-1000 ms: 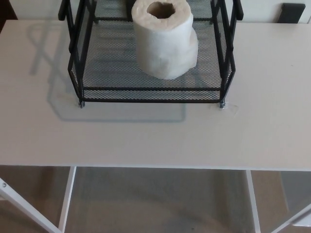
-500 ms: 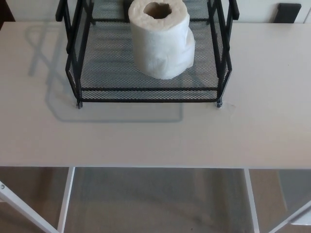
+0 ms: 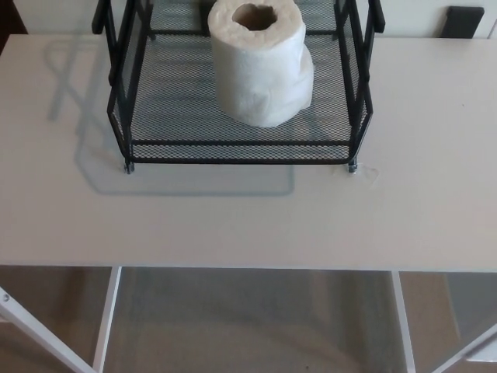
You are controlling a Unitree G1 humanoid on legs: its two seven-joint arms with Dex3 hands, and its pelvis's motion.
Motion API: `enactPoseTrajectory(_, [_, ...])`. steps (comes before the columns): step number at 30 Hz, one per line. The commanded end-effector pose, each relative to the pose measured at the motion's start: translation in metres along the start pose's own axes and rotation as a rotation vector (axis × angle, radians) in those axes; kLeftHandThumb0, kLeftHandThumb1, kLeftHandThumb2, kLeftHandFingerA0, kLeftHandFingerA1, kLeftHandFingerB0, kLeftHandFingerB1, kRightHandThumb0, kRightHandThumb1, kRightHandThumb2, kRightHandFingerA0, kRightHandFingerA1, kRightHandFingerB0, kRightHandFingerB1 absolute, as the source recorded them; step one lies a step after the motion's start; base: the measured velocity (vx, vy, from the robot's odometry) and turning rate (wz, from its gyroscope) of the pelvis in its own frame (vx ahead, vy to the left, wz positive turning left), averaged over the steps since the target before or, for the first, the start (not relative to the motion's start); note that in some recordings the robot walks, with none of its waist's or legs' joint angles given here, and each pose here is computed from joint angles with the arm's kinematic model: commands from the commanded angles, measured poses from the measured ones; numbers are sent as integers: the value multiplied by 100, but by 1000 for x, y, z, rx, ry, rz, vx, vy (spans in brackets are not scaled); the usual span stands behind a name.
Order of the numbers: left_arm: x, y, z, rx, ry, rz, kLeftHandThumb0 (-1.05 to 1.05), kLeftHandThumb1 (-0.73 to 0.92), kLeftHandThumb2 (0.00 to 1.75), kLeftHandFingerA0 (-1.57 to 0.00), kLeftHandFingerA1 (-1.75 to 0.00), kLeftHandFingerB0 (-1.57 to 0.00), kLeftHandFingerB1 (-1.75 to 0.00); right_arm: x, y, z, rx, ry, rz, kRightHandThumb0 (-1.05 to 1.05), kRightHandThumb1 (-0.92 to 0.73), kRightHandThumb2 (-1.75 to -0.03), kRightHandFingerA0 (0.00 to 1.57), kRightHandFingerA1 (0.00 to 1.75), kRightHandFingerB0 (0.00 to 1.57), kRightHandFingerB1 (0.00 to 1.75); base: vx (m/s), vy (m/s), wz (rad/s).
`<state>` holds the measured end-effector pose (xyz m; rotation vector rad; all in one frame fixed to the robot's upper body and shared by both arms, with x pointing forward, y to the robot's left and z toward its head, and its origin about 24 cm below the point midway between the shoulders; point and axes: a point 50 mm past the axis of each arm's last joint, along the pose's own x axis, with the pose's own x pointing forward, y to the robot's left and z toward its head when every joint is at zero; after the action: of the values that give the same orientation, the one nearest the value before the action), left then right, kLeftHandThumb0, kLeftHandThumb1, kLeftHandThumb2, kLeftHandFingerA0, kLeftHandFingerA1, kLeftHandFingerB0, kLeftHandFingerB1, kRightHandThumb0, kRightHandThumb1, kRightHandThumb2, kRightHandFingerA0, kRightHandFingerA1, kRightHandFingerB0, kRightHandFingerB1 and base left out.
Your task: The robot walks towards a desk on which a file tray is kept in the middle and a toilet paper roll is kept on its right. The robot uses its right hand to hook on finger in the gap of the roll and grabs it, lifts it and places it on the tray.
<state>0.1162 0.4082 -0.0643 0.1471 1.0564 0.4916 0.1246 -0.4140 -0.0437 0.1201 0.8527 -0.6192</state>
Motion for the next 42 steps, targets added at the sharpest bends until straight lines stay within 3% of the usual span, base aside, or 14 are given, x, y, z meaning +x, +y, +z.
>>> enactPoseTrajectory(1, [-1, 6, 2, 2, -41, 28, -89, 91, 79, -30, -49, -10, -31, 0, -3, -8, -231, 42, -30, -50, -63, -58, 57, 87, 25, 39, 0, 0, 0])
enactPoseTrajectory(5, [-1, 5, 2, 2, -36, 29, -89, 91, 78, -32, -51, -9, -32, -12, -9, -6, -851, -98, 22, -59, -69, -60, 67, 70, 47, 53, 0, 0, 0])
enactPoseTrajectory(8, [-2, 5, 3, 31, -50, 17, -85, 79, 116, -25, -57, -5, -38, -6, -11, -17, -725, -18, 62, -62, -58, -57, 68, 76, 59, 54, 0, 0, 0])
enactPoseTrajectory(9, [-2, 5, 2, 37, -47, 17, -89, 92, 78, -28, -50, -8, -30, -1, -8, -19, -687, 68, 52, -64, -44, -86, 61, 75, 53, 63, 0, 0, 0])
enactPoseTrajectory(15, [-2, 6, 0, 30, -44, 19, -87, 92, 78, -28, -49, -7, -30, -13, -25, -20, -569, -53, 107, -66, -40, -84, 66, 65, 58, 56, 0, 0, 0])
enactPoseTrajectory(16, [-2, 6, 0, 53, -39, 27, -83, 79, 116, -27, -57, -5, -35, -8, -16, -11, -651, -4, 122, -61, -63, -59, 59, 63, 50, 50, 0, 0, 0])
enactPoseTrajectory(17, [-2, 7, 0, 48, -39, 25, -85, 92, 77, -26, -49, -4, -29, -3, -12, -8, -617, 42, 103, -52, -54, -56, 49, 80, 46, 58, 0, 0, 0])
enactPoseTrajectory(26, [-2, 7, -1, 49, -32, 29, -86, 92, 79, -27, -49, -4, -28, 4, -3, -21, -785, 130, 70, -65, -62, -59, 41, 65, 47, 47, 0, 0, 0])
enactPoseTrajectory(27, [-2, 7, -1, 47, -30, 25, -85, 79, 117, -26, -58, -2, -30, 4, -3, -21, -787, 129, 70, -65, -62, -59, 41, 65, 47, 47, 0, 0, 0])
enactPoseTrajectory(29, [-2, 7, -1, 44, -28, 19, -84, 92, 79, -26, -48, -3, -27, 4, -3, -21, -788, 128, 71, -65, -62, -59, 41, 65, 47, 47, 0, 0, 0])
enactPoseTrajectory(30, [-2, 6, -1, 30, -24, 10, -89, 82, 119, -20, -56, -1, -25, 4, -3, -21, -789, 128, 71, -65, -62, -59, 41, 65, 47, 47, 0, 0, 0])
enactPoseTrajectory(31, [-2, 6, -1, 49, -27, 11, -88, 92, 82, -23, -52, 0, -27, 4, -3, -21, -789, 127, 71, -65, -62, -59, 41, 65, 47, 47, 0, 0, 0])
enactPoseTrajectory(33, [-2, 5, -2, 61, -27, 5, -94, 87, 122, -21, -59, -3, -23, 4, -3, -21, -792, 127, 70, -65, -62, -59, 41, 65, 47, 47, 0, 0, 0])
enactPoseTrajectory(42, [0, 3, 8, -14, -38, 7, -93, 92, 78, -19, -66, 0, -34, 5, -1, -19, -794, 119, 73, -65, -62, -59, 41, 65, 47, 47, 0, 0, 0])
